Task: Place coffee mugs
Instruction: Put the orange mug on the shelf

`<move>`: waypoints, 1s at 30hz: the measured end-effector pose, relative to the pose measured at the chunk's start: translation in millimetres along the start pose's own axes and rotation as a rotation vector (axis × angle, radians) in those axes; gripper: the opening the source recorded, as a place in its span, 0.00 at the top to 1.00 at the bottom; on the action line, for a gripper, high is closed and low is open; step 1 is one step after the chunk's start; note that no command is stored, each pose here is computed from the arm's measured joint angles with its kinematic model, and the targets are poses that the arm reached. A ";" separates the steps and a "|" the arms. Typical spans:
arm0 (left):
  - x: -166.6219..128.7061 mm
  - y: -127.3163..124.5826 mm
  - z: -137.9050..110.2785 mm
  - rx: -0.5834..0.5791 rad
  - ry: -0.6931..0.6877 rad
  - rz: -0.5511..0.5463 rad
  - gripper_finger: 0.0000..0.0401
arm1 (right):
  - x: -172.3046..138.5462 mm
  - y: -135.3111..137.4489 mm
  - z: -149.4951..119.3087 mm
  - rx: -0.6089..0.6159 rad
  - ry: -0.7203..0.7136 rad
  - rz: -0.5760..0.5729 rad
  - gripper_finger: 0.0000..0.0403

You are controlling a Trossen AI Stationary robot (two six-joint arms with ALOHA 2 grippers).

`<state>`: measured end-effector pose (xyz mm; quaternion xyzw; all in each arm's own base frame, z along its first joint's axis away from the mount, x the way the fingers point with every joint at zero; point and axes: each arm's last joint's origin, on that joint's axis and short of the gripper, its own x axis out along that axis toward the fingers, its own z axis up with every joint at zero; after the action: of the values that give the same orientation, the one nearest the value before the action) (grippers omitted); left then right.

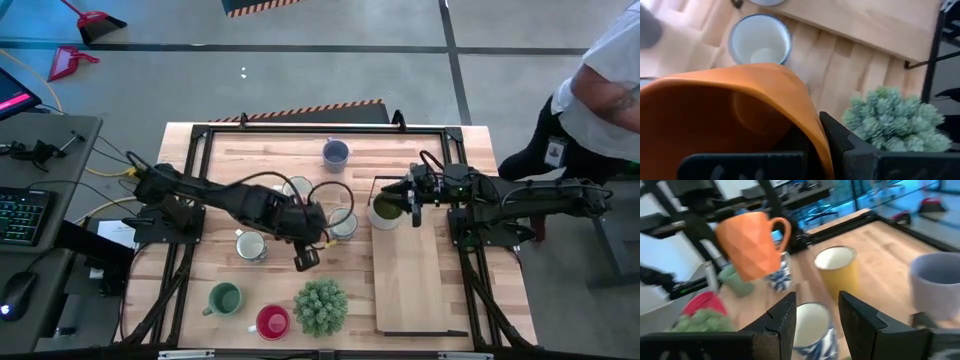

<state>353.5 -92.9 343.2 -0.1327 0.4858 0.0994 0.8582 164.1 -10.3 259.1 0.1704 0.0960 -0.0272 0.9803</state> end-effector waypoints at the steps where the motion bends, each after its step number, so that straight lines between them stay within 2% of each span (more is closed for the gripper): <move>1: 2.4 -2.2 -0.4 -0.001 0.001 -0.001 0.99 | 0.0 0.6 -0.2 0.000 0.008 0.022 0.68; 3: 4.2 -6.6 -4.4 0.039 0.019 0.003 0.99 | -0.1 1.8 -0.7 0.004 0.022 0.061 0.68; 12: 5.5 -21.8 -8.4 0.435 -0.005 -0.061 0.99 | 0.2 3.5 0.3 -0.002 0.022 0.109 0.68; 19: 7.5 -16.1 4.8 0.532 -0.075 -0.106 0.99 | 6.7 6.0 5.1 0.054 -0.025 0.153 0.68; 25: 8.4 -12.2 8.3 0.575 -0.079 -0.123 0.99 | 20.7 13.1 5.1 0.013 -0.053 0.136 0.68; 30: 8.2 -13.6 7.8 0.613 -0.076 -0.157 0.99 | 37.8 26.0 23.1 -0.087 -0.044 0.114 0.68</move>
<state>368.0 -102.9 341.8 0.0987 0.4492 -0.1133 0.8807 207.5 5.5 281.5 0.1324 0.0657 0.0291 0.9886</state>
